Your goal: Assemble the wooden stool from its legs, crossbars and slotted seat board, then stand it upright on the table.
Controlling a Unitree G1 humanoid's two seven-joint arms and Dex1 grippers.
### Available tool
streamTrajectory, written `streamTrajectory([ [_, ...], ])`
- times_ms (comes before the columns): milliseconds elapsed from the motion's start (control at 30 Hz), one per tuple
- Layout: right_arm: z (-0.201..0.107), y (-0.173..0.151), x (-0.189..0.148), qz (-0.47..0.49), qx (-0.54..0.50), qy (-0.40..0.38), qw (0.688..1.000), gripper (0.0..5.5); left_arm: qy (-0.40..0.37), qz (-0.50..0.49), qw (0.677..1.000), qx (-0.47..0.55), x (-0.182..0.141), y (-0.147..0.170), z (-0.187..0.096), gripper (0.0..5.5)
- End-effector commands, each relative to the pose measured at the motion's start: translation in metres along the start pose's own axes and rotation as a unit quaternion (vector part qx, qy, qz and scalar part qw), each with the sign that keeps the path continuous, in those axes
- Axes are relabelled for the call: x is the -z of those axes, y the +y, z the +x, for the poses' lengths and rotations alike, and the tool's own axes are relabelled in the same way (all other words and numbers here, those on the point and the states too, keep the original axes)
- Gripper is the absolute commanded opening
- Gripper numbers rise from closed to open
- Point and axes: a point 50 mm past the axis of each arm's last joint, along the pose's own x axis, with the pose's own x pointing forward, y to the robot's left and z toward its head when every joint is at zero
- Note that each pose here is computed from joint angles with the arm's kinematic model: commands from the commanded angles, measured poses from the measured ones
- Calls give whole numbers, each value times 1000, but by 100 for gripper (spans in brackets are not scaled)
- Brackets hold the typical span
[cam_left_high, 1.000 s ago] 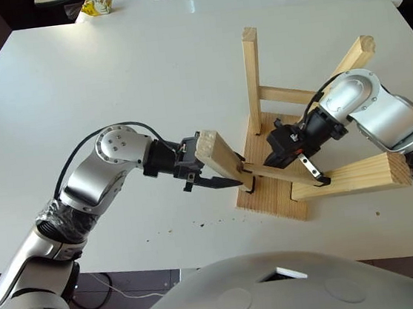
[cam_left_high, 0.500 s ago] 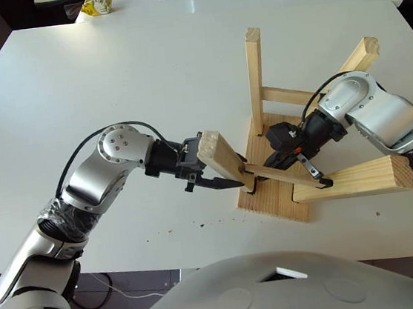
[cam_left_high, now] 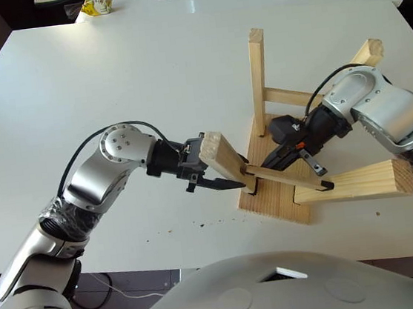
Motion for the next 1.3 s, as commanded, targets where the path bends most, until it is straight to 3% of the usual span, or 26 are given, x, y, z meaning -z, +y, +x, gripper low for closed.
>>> streamTrajectory([
  [33,1,6,-18,-41,-28,-11,999,3,149,-123,981,29,62,-26,4,207],
  [633,-5,-3,4,-69,14,85,994,3,161,-107,981,36,62,-24,9,207],
  [767,-17,-11,0,-82,69,88,990,3,161,-110,980,35,63,-25,8,207],
  [867,-44,-10,-11,-103,158,67,980,3,158,-114,981,23,63,-24,8,207],
  [1033,-79,21,-28,-123,263,-9,957,3,161,-123,979,19,67,-31,5,207],
  [1300,-102,73,-29,-97,351,-83,928,3,164,-120,979,16,65,-23,2,207],
])
